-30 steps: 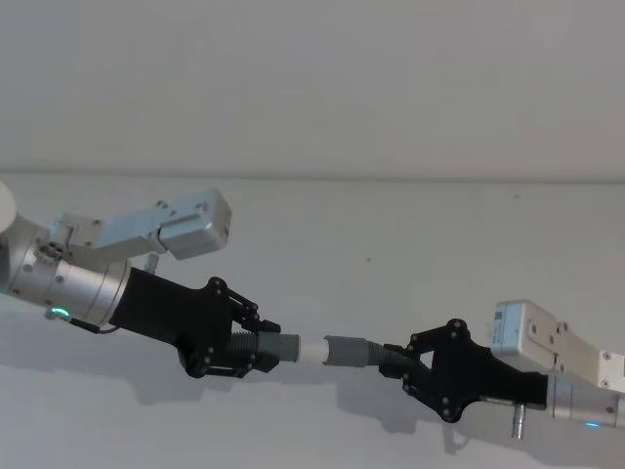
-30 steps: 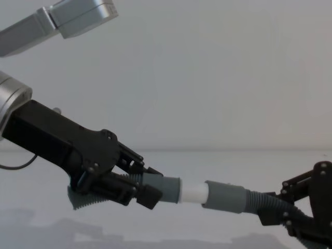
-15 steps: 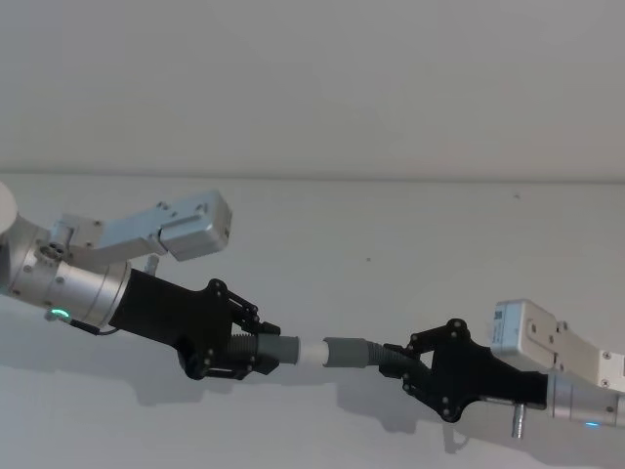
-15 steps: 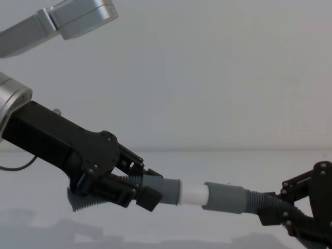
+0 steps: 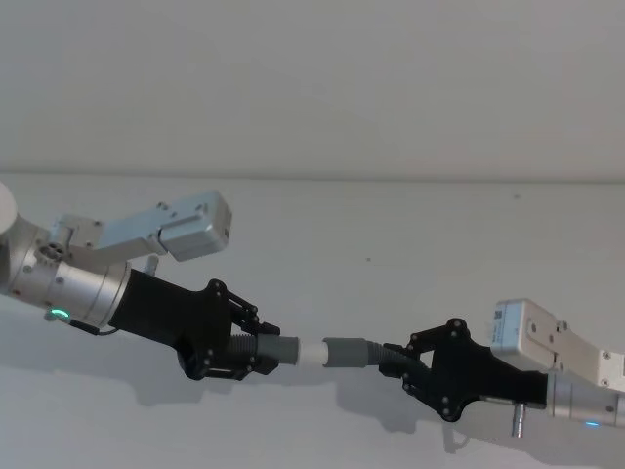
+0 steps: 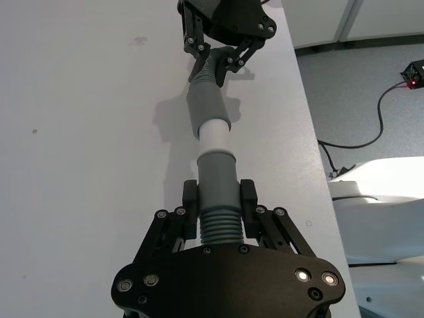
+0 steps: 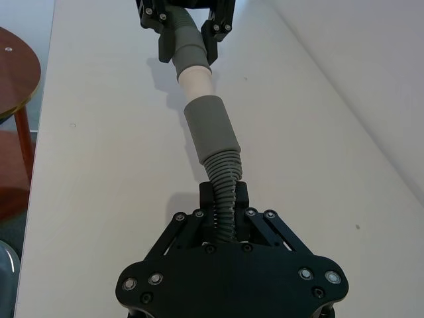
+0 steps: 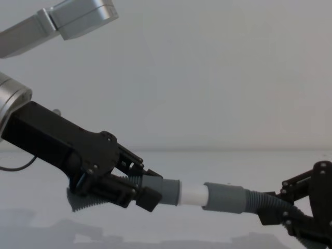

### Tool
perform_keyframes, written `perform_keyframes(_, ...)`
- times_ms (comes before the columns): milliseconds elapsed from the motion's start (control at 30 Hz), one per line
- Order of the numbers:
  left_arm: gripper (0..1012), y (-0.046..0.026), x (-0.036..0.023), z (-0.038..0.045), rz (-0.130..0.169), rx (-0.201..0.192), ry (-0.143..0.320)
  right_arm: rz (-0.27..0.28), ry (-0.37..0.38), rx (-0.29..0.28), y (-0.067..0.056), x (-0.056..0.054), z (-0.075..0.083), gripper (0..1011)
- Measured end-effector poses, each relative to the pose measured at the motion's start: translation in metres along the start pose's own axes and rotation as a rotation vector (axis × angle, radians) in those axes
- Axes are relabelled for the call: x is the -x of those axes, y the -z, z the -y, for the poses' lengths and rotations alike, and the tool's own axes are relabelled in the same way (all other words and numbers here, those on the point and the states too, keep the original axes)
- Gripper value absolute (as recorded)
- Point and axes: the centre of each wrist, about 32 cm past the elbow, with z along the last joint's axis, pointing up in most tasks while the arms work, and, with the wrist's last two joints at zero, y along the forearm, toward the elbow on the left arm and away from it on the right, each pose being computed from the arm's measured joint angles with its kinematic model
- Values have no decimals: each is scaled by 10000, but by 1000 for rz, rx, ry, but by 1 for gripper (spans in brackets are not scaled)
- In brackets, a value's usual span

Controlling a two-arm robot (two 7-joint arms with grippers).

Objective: Use both hands to pick up one end of the pipe from the table, align the ends, and insert them.

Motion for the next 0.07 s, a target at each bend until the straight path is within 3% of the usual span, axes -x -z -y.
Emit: perform_keyframes(67,361,0,0,0,0,0,0,0,0,0,0,0,0,141)
